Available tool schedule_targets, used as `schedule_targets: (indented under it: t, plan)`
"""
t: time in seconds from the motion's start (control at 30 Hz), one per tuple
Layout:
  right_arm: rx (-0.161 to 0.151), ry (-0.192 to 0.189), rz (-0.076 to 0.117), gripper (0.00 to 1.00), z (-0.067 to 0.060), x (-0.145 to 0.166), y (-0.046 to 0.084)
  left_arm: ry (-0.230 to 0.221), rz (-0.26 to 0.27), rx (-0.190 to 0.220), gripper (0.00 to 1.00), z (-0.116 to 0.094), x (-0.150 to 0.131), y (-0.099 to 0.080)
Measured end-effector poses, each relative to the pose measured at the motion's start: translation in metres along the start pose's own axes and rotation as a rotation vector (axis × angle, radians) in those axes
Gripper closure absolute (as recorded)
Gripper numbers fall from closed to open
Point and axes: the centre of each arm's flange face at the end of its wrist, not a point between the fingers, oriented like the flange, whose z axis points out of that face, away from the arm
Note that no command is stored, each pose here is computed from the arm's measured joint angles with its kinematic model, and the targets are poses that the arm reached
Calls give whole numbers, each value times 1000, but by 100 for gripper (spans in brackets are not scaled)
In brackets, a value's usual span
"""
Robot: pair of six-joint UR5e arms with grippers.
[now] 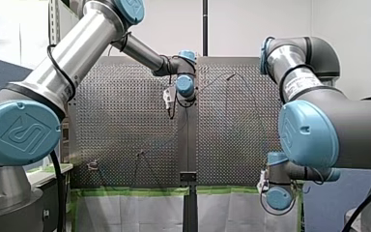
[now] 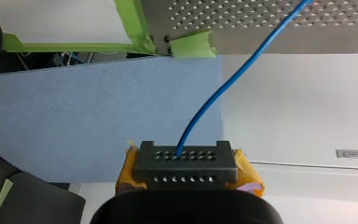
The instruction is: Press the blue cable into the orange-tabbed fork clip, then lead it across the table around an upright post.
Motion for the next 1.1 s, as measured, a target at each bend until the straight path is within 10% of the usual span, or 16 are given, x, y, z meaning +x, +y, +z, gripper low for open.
schedule_targets:
  t: [0.67, 1.1]
  plan:
    - [-96, -49, 82, 100, 85, -62, 63, 2, 2, -1, 7, 1, 0, 2]
    - [-67, -57, 93, 100, 104, -112, 62, 10, 6, 8, 7, -1, 1, -1]
